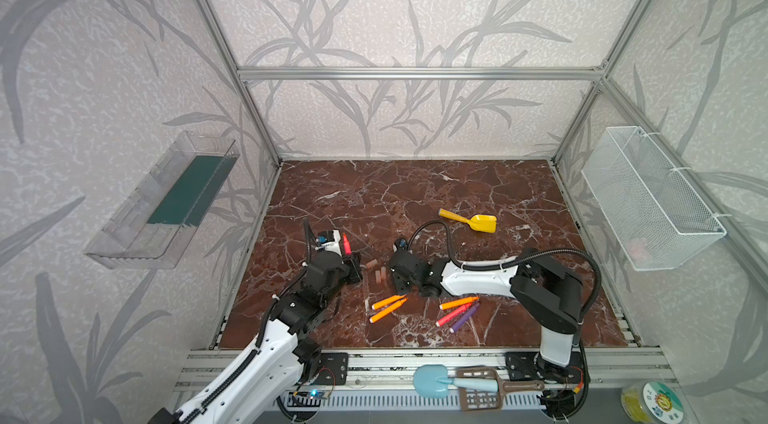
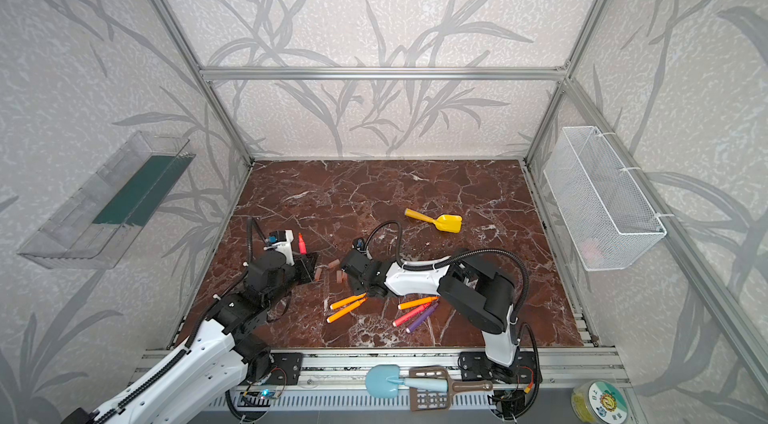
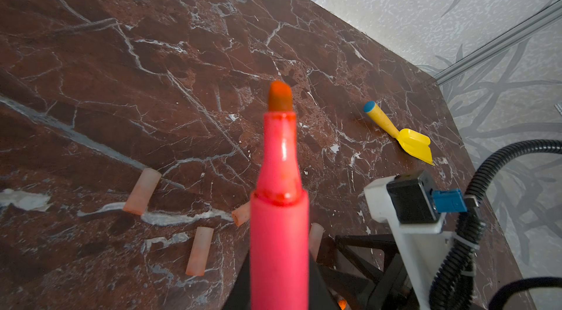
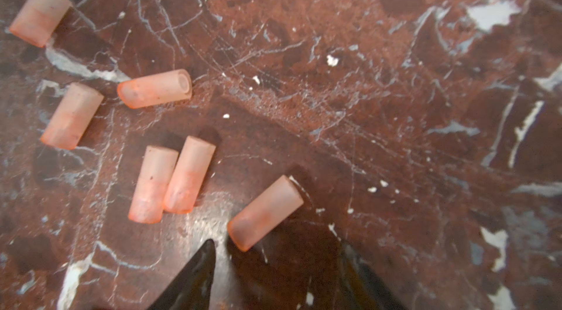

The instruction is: Insert the pens into the pen caps

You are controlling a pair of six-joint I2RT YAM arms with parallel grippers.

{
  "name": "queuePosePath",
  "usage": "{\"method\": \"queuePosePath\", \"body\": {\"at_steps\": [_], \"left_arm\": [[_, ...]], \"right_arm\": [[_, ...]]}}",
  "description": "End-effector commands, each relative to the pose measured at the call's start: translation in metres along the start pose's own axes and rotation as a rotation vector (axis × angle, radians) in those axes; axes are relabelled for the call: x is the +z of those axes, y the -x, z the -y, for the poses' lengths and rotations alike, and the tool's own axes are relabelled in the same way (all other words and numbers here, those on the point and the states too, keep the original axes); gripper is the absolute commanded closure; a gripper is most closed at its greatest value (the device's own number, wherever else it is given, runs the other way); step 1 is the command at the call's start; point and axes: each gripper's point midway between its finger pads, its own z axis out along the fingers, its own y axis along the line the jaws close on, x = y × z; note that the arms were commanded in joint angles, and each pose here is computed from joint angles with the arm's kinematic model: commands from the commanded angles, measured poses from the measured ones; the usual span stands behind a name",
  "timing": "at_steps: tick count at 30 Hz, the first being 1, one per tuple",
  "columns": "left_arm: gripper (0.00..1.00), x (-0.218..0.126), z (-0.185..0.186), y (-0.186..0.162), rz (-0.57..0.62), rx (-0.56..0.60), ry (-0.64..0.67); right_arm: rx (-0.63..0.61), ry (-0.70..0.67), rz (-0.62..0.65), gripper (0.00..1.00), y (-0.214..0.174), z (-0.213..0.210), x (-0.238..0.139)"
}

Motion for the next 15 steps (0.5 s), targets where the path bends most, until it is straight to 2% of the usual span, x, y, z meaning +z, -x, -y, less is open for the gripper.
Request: {"method": "queuePosePath", "body": {"at_steps": [1,9,15], "left_arm": [[1.00,0.000,-0.007,-0.002,0.006,0.009,0.023],[1.00,0.000,-0.008,-0.001,0.007,0.009,0.027],[1.00,0.000,-0.007,0.000,0.009,0.008,0.024]], "right_arm": [[-0.032,-0.120,-0.047,0.38,-0.007,0.022,0.011],[-0.070,-0.180,-0.054,0.38,0.002,0.026,0.023],[-0.069,-0.211,-0.034,0.39,0.002,0.037,0.014]]}}
